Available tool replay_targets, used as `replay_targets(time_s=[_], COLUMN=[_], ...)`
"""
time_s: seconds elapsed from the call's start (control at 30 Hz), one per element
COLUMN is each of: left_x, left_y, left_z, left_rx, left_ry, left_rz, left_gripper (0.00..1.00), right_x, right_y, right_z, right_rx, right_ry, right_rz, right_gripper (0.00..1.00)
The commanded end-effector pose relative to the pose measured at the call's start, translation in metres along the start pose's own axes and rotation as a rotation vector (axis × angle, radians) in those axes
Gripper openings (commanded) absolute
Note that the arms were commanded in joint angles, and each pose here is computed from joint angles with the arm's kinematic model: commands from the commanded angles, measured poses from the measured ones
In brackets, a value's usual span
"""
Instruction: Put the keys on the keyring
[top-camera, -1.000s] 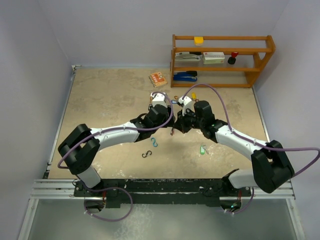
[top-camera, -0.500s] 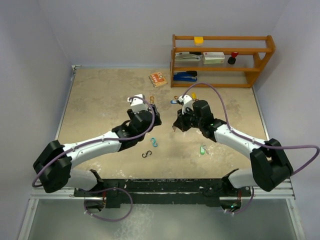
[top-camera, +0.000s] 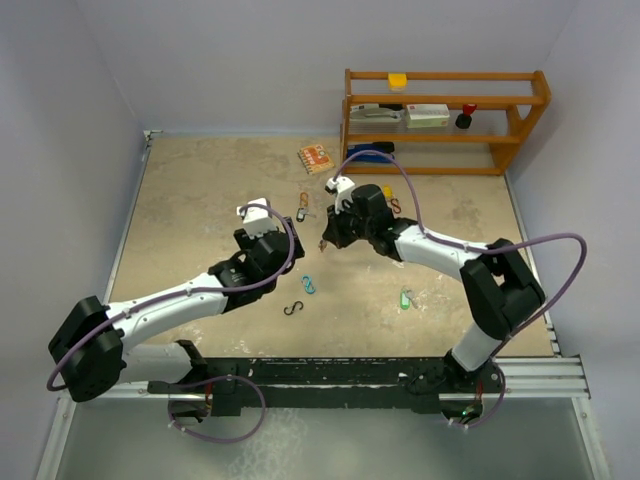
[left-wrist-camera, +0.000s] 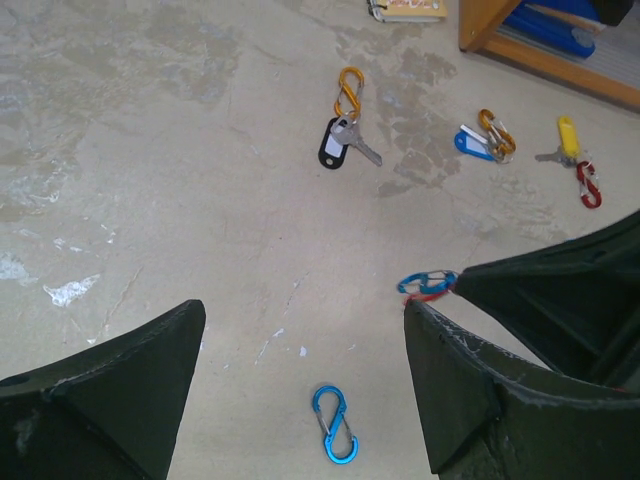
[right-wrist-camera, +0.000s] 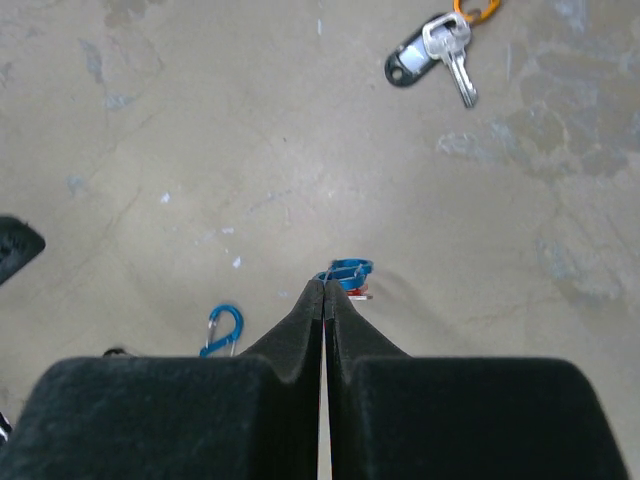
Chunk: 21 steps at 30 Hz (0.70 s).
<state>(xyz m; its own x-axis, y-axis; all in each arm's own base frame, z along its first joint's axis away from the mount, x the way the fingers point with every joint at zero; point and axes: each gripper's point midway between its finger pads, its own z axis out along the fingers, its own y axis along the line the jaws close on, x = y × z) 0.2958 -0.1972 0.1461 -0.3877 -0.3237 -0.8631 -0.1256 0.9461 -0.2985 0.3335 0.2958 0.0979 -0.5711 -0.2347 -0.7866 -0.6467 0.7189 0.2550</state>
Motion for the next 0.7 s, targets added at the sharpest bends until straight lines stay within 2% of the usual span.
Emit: replay_targets(time_s=[0.0,0.17,0.2,0.3,0.43,0.67], left_x=[-0.019,-0.019,-0.020,-0.020,-0.019,-0.015], left_y=[0.003,0.006,0.006,0.007,0.005,0.005], left_z=[-0.005,-0.007,-0.007,-0.008,-0.007,-0.004], left_rx=[-0.006,-0.008,-0.006,-0.006,-0.004,-0.008], left_ry=[-0.053,-0.055,-0.056,-0.056,-0.052,-0.042], left_rz=[-0.048,-0.049,-0.050,-0.051,-0.051,-0.044], left_gripper=[0.77,0.77,0.77,0.77,0.77,0.77], right_x=[-0.043,-0.045,-0.046,-0.046,-0.049,-0.042], right_y=[0.016,0.023,0.024,0.026,0.025,0.017], right_z=[0.012,0.028,0.029,0.031,0.023,-0.008], right_rx=[-0.029,-0.047,-0.050,-0.055,-0.042,0.035], right_ry=[-0.094,-0.079,-0.078,-0.080,-0.105,-0.111], right_rz=[-0.013,-0.016,-0.015,-0.011,-0.013,0.004], right_gripper=[0.00,0.00,0.03,0.31,0.47,0.52])
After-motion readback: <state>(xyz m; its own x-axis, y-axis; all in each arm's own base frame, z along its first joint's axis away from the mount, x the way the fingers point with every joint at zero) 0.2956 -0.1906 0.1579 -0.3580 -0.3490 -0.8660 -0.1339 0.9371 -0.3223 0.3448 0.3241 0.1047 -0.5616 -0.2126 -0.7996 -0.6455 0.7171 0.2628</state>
